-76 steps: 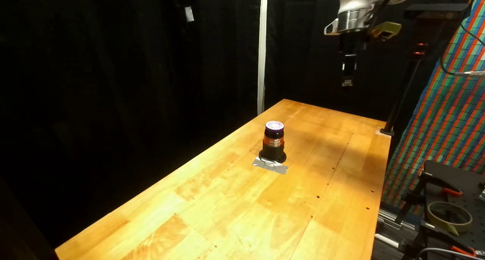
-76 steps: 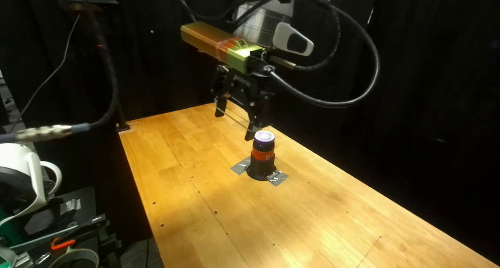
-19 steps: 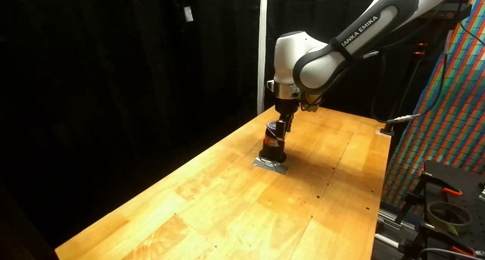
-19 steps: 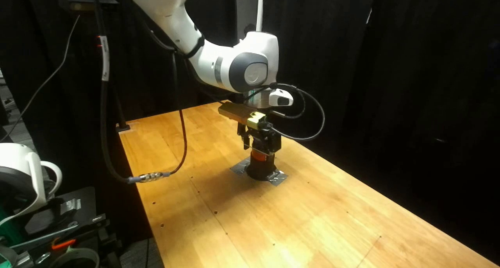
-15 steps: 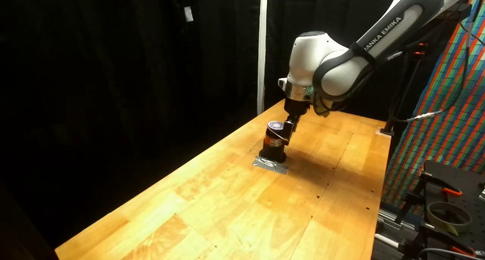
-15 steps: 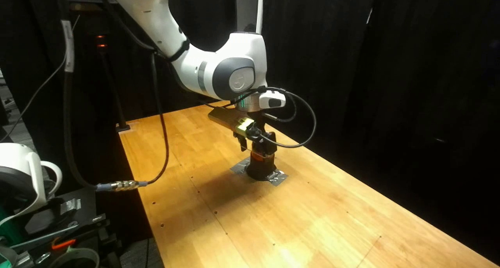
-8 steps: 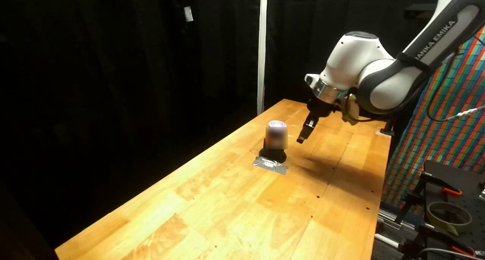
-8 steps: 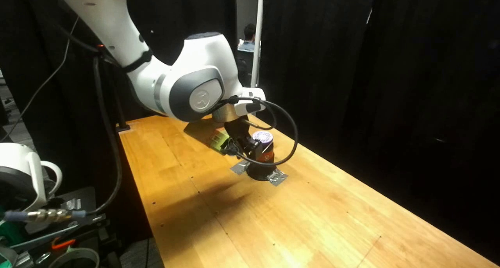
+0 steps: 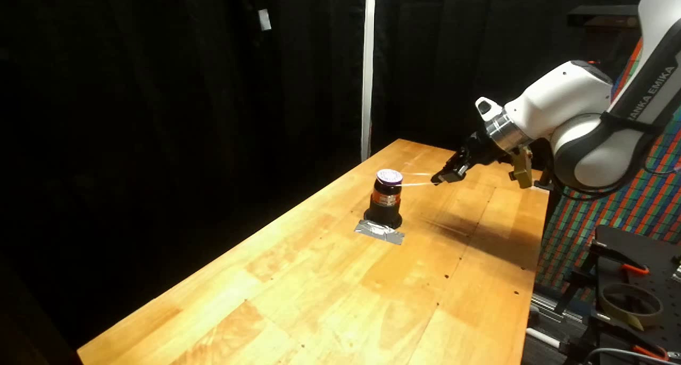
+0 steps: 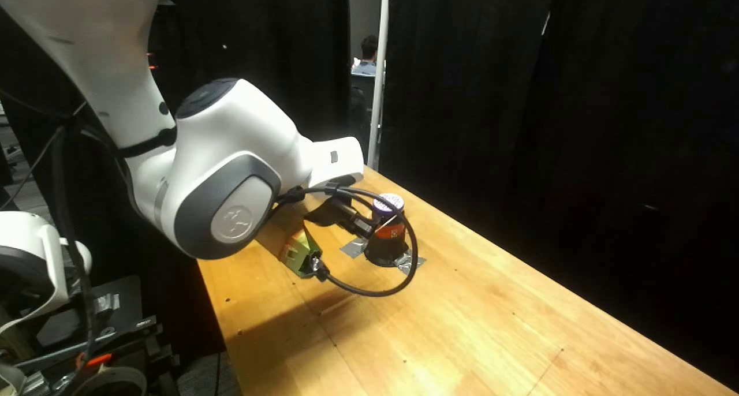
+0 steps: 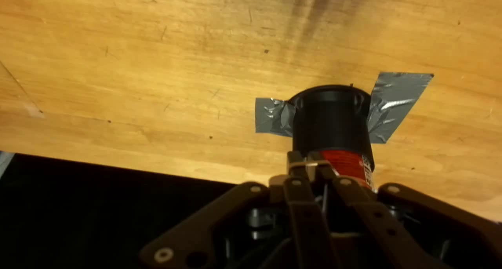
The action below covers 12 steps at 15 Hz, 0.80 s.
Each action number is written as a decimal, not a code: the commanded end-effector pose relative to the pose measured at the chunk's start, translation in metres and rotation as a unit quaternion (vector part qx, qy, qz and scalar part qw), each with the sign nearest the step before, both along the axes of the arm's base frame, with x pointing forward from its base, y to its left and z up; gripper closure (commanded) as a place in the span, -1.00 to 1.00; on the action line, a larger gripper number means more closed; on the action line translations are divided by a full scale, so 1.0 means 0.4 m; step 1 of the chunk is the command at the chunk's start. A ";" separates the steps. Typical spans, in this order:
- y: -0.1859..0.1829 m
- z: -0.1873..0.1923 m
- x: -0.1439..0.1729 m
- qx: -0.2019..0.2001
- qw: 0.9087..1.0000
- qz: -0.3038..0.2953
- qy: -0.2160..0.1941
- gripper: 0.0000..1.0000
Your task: Put the rubber band on the jar.
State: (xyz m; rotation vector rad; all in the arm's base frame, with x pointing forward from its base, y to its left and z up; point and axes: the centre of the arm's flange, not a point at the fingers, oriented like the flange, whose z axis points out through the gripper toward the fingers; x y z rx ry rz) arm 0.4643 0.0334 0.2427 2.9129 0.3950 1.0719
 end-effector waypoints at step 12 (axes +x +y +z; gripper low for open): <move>0.091 -0.137 -0.132 0.073 0.978 -0.015 -0.196 0.73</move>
